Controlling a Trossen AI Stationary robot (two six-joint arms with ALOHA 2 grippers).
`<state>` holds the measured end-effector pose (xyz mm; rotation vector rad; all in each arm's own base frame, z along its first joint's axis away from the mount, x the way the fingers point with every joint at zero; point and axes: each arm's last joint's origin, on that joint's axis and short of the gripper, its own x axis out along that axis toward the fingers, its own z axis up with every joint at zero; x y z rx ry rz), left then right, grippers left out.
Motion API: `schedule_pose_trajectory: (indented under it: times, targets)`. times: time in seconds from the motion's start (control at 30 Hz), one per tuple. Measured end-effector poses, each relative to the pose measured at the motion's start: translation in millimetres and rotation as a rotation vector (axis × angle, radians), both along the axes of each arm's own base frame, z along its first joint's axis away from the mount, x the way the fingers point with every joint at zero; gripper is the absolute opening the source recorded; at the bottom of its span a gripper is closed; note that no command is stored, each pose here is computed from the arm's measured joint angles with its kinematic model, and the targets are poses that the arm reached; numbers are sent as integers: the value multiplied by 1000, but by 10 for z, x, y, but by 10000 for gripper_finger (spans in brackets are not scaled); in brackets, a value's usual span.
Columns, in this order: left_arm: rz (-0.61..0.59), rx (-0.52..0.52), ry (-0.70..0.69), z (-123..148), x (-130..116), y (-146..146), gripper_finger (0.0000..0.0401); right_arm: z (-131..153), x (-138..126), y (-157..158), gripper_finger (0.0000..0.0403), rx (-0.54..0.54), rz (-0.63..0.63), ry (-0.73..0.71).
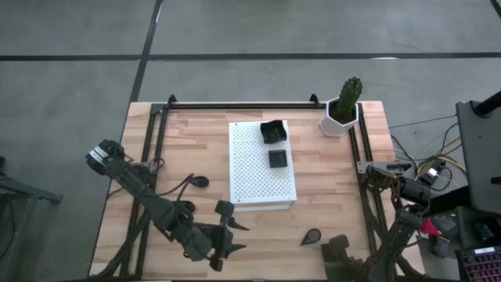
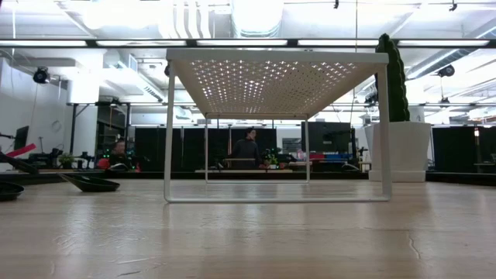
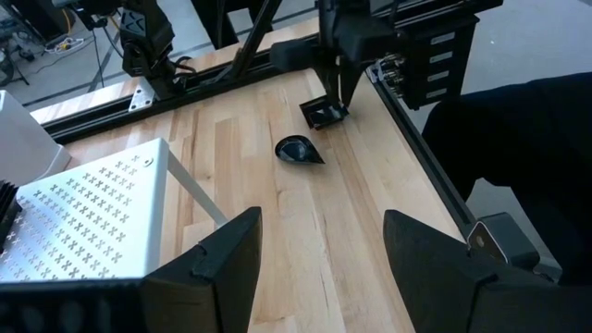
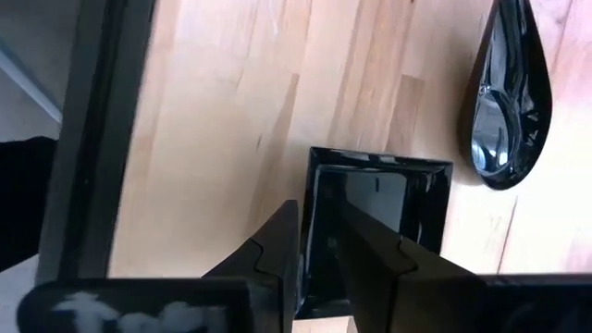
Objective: Pick & Place Mini shaped plates
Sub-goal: Stack the black square plate on top of the black square plate on the shelf
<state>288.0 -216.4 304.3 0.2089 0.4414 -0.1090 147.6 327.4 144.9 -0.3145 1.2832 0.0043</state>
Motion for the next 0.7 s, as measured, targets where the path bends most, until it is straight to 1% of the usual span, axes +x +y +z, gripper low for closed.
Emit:
schedule_pose_trajectory:
  times: [0.3,0.43,0.57,0.7]
  targets:
    - [0,0,0,0,0,0,220,-29,-13,-15,67,1,-8,17]
    - [0,0,0,0,0,0,220,-42,-21,-28,52,-1,-22,23]
    - [0,0,0,0,0,0,220,-39,-22,-26,19,0,-22,26]
    - [0,0,0,0,0,0,220,11,-8,-10,10,1,-22,26]
